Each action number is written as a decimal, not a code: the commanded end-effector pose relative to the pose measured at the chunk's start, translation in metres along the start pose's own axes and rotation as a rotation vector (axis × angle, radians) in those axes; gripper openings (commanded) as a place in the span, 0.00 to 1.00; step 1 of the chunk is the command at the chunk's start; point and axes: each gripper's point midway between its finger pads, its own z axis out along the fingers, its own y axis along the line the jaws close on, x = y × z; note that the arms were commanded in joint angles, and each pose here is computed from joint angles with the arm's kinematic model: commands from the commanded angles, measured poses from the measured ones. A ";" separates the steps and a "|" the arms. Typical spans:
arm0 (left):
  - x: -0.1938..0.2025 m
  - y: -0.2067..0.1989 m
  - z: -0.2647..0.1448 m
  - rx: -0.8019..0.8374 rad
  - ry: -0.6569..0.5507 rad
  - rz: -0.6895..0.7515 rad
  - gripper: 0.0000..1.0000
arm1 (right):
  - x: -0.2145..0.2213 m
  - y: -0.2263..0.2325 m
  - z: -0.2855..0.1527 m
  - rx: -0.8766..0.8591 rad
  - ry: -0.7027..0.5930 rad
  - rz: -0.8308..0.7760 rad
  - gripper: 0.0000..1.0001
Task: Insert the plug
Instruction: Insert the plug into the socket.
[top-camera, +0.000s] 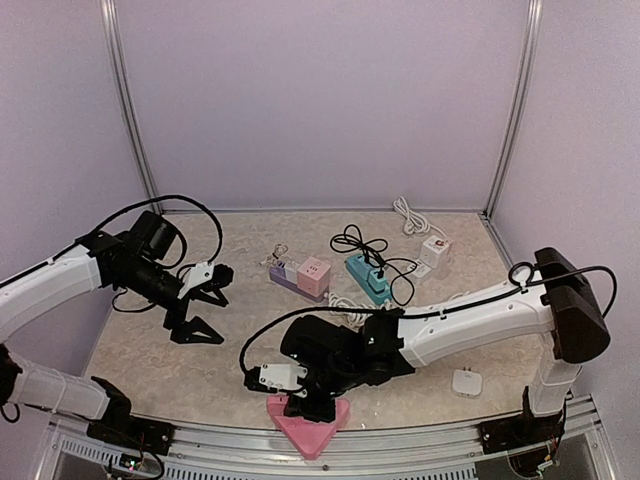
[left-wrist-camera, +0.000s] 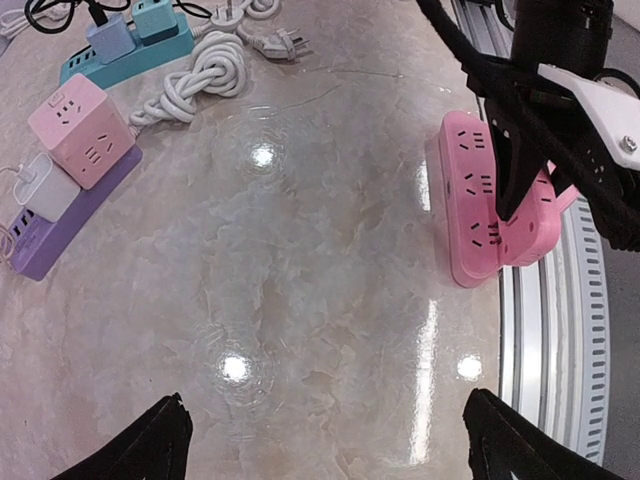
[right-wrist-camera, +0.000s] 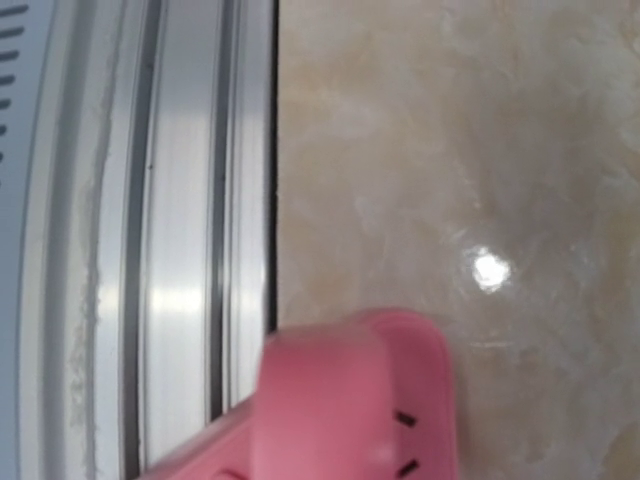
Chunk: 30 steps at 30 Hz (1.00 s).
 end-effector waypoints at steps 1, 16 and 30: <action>0.002 0.002 -0.001 -0.027 -0.001 0.007 0.93 | 0.057 -0.015 0.022 0.013 0.204 0.036 0.00; 0.003 0.006 -0.004 -0.062 0.010 0.030 0.93 | 0.075 -0.033 0.037 0.059 0.376 0.063 0.00; 0.006 0.004 -0.005 -0.076 0.011 0.041 0.93 | 0.062 -0.046 0.043 0.041 0.352 0.137 0.00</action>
